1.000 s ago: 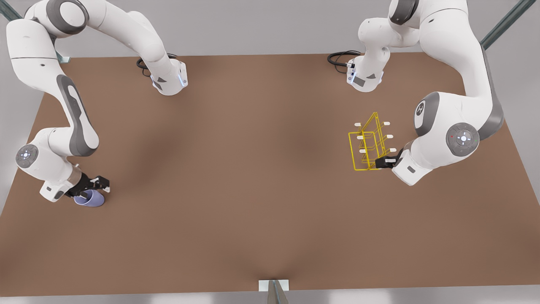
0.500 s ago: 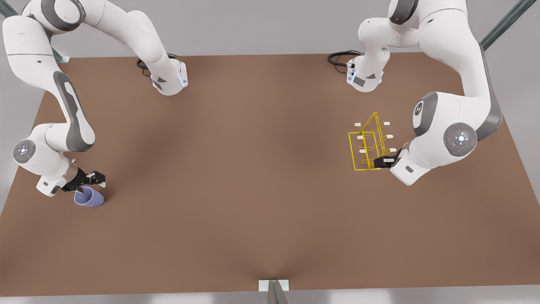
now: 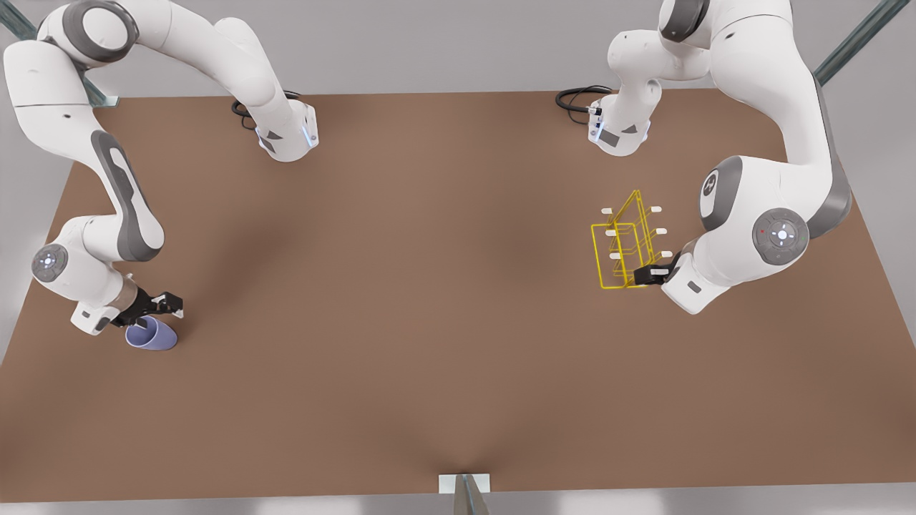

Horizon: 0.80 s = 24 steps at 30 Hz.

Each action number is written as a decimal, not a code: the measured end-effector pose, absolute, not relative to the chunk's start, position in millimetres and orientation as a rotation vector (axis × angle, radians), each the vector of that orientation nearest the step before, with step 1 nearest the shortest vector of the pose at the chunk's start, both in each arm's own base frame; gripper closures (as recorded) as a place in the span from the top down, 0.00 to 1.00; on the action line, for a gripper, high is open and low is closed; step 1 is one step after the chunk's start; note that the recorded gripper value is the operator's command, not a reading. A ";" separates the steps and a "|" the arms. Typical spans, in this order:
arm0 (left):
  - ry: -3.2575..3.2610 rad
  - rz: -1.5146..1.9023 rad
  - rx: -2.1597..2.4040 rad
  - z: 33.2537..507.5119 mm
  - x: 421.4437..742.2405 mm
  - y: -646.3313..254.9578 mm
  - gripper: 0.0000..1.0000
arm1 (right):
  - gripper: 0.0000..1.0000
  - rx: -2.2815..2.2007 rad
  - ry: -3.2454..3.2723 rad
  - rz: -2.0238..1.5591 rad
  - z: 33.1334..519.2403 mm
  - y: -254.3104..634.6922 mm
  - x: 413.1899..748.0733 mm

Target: Place the cup on the cup holder

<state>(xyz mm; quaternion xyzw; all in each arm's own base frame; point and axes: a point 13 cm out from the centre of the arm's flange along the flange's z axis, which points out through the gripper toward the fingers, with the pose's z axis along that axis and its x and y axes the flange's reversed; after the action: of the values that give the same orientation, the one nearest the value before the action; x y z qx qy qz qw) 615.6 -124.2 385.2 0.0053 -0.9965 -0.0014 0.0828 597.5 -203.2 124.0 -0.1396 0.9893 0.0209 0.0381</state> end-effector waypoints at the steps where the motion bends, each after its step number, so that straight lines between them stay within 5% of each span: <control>1: -2.976 -0.004 0.016 385.2 615.5 -124.1 1.00 | 1.00 -0.428 3.036 0.069 121.1 -203.6 596.5; 9: -2.970 -0.007 0.000 380.7 615.1 -130.8 1.00 | 1.00 -0.444 3.043 0.089 100.5 -204.3 592.0; 10: -2.970 -0.007 0.000 380.7 615.1 -130.8 1.00 | 0.83 -0.447 3.043 0.087 99.0 -205.0 591.6; 11: -2.970 -0.007 -0.001 380.7 615.1 -130.9 1.00 | 0.49 -0.450 3.043 0.084 98.4 -205.4 591.5; 12: -2.970 -0.007 -0.001 380.7 615.1 -130.9 1.00 | 0.30 -0.453 3.043 0.081 98.2 -205.8 591.5; 13: -2.970 -0.007 -0.001 380.7 615.1 -130.9 1.00 | 0.21 -0.456 3.043 0.080 98.2 -206.2 591.4; 24: -2.969 -0.007 -0.005 380.0 615.0 -132.8 1.00 | 0.21 -0.491 3.041 0.017 106.4 -221.5 589.5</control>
<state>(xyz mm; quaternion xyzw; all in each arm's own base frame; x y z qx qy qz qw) 615.0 -132.8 380.0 -0.0016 -0.9963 -0.0024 0.0860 589.5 -221.5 106.4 -0.1593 0.9867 0.0057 0.0307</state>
